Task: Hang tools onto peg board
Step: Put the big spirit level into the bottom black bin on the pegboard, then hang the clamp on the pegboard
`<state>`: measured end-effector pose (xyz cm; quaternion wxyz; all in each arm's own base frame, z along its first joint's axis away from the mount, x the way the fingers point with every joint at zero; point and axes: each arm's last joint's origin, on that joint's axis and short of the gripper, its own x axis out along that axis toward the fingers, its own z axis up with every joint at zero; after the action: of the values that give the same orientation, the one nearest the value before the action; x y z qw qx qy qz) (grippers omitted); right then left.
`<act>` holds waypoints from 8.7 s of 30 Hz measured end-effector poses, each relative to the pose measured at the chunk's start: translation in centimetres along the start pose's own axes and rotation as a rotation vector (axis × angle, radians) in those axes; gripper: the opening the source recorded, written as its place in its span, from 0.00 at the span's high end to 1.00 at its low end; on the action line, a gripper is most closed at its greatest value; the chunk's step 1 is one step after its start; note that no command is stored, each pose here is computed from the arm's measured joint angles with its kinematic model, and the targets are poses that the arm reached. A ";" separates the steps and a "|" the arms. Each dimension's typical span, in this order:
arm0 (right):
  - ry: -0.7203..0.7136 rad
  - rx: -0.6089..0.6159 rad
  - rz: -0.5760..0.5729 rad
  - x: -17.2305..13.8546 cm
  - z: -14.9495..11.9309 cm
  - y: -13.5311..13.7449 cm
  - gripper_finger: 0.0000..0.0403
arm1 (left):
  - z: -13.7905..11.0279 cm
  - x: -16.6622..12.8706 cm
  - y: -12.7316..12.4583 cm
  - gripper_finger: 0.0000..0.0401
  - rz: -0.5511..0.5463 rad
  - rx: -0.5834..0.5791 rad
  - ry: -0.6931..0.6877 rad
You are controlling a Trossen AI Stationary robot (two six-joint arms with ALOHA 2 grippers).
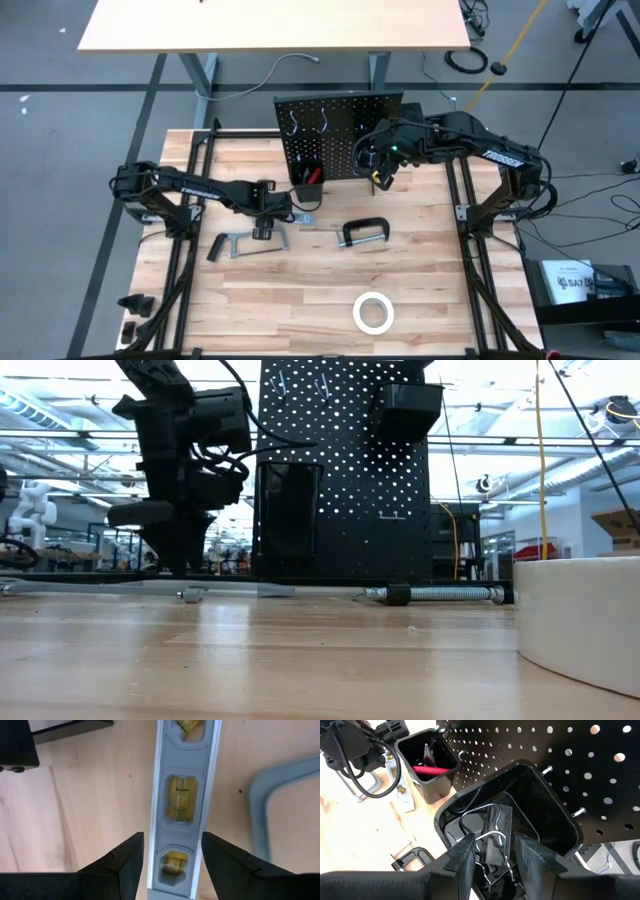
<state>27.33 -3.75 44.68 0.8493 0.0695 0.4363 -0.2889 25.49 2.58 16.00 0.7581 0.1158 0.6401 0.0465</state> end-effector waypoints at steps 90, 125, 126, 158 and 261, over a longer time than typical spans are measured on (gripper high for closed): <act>0.011 0.022 0.000 0.0 -0.1 0.0 0.67 | -0.6 0.5 1.0 0.59 -0.148 -0.140 0.048; 0.043 -0.022 0.064 -1.8 -2.1 3.4 0.67 | -2.6 -11.2 -2.9 0.59 -0.206 -0.318 -0.447; 0.034 -0.030 0.060 -2.0 -2.2 3.8 0.67 | -2.6 -11.8 -2.8 0.59 -0.203 -0.327 -0.494; -0.253 -0.008 0.035 2.7 -19.5 9.9 0.67 | 0.9 -15.6 -3.0 0.59 0.357 -0.531 -1.299; -0.180 0.037 0.165 7.1 -23.9 10.1 0.67 | 1.2 -13.3 -5.3 0.37 0.460 -0.621 -1.447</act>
<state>19.34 10.36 23.15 0.9044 0.0947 0.3458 -0.2313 23.89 -5.61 27.64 0.9524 0.0304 -0.0893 0.2897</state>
